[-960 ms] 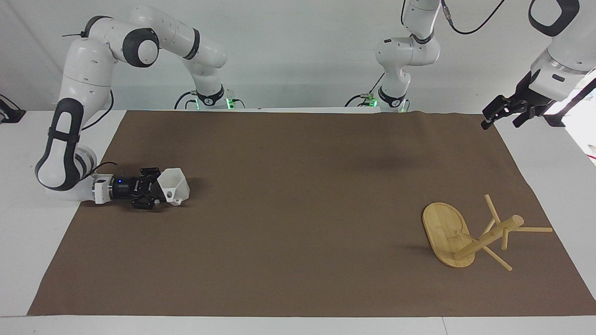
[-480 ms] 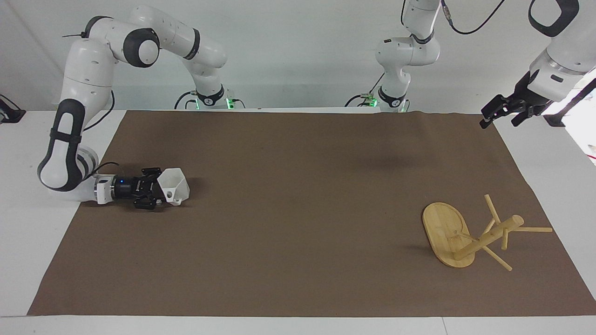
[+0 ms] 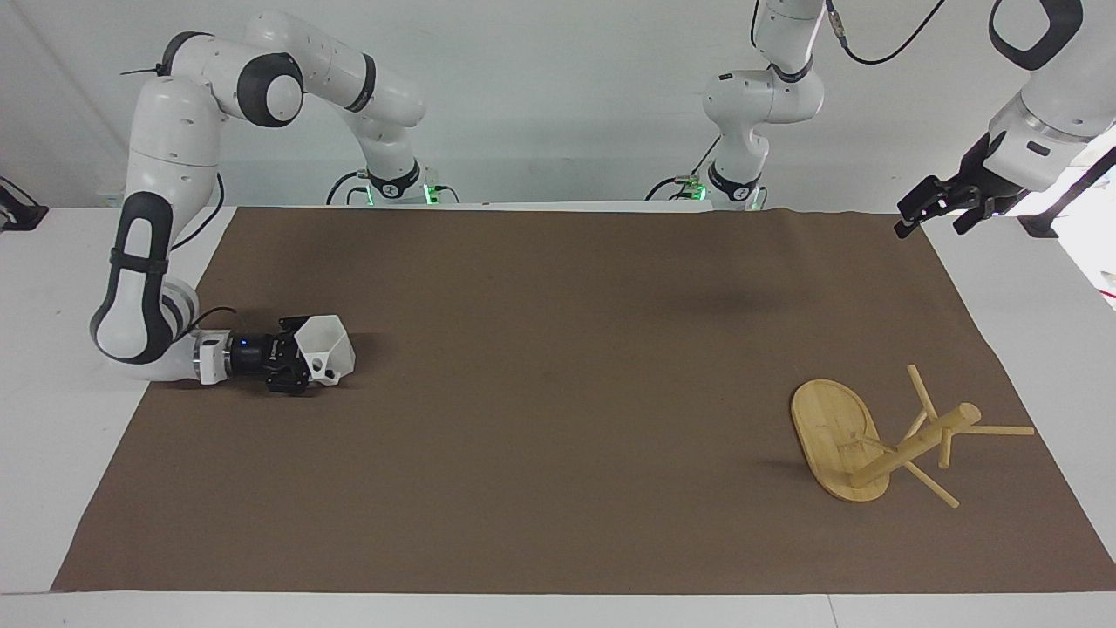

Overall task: Hang cup on rack
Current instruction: 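Lift the white cup with the right gripper and carry it toward center, then bring the cup forward with the right gripper while the left gripper reaches it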

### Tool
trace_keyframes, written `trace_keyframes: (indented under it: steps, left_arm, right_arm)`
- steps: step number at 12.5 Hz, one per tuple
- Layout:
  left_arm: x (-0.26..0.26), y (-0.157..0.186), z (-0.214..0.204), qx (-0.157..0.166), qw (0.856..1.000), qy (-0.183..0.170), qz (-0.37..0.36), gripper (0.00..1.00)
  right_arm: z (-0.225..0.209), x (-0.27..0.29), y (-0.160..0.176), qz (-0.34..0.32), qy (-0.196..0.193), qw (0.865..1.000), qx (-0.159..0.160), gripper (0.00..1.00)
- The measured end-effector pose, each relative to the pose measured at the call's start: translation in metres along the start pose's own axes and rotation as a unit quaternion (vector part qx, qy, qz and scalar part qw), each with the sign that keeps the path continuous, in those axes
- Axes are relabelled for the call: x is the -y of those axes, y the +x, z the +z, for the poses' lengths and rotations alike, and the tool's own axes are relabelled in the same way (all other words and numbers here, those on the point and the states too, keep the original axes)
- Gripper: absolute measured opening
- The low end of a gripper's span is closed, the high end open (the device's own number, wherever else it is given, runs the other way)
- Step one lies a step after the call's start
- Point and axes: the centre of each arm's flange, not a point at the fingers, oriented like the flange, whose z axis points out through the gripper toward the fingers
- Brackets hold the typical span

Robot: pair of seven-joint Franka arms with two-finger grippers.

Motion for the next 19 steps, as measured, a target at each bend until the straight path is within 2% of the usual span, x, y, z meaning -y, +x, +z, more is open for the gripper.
trace_keyframes:
  steps: [4, 6, 8, 10, 12, 14, 15, 17, 19]
  left_arm:
    - [-0.002, -0.001, 0.001, 0.006, 1.000, 0.000, 0.002, 1.00]
    - [-0.002, -0.002, 0.002, 0.008, 1.000, 0.000, 0.002, 1.00]
    - [-0.002, -0.002, 0.002, 0.009, 1.000, 0.000, 0.002, 1.00]
    - [-0.002, -0.002, 0.002, 0.008, 1.000, 0.000, 0.001, 1.00]
    - [-0.002, -0.001, 0.001, 0.005, 1.000, 0.000, -0.009, 1.00]
    - [-0.006, 0.002, -0.001, -0.007, 1.000, 0.001, -0.022, 1.00]
    - [-0.014, 0.003, -0.002, -0.013, 0.999, 0.001, -0.033, 1.00]
    - [-0.062, 0.006, -0.003, -0.033, 0.997, 0.000, -0.074, 1.00]
    - [-0.131, 0.001, -0.001, -0.050, 0.993, -0.007, -0.103, 1.00]
  right_arm:
    - [0.000, 0.000, 0.001, 0.000, 0.000, 1.000, 0.001, 0.93]
    - [0.002, -0.001, 0.002, -0.001, 0.002, 1.000, 0.001, 0.77]
    - [0.007, -0.004, 0.005, -0.001, 0.006, 1.000, -0.001, 0.77]
    - [0.027, -0.022, 0.030, 0.001, 0.021, 1.000, 0.002, 0.77]
    - [0.067, -0.057, 0.082, -0.003, 0.025, 0.999, 0.025, 0.77]
    - [0.124, -0.087, 0.134, -0.005, 0.016, 0.999, 0.031, 0.77]
    - [0.155, -0.098, 0.149, -0.009, 0.010, 0.999, 0.030, 0.77]
    - [0.214, -0.111, 0.159, -0.001, -0.009, 1.000, 0.018, 0.77]
    - [0.263, -0.118, 0.163, 0.009, -0.031, 0.999, 0.003, 0.77]
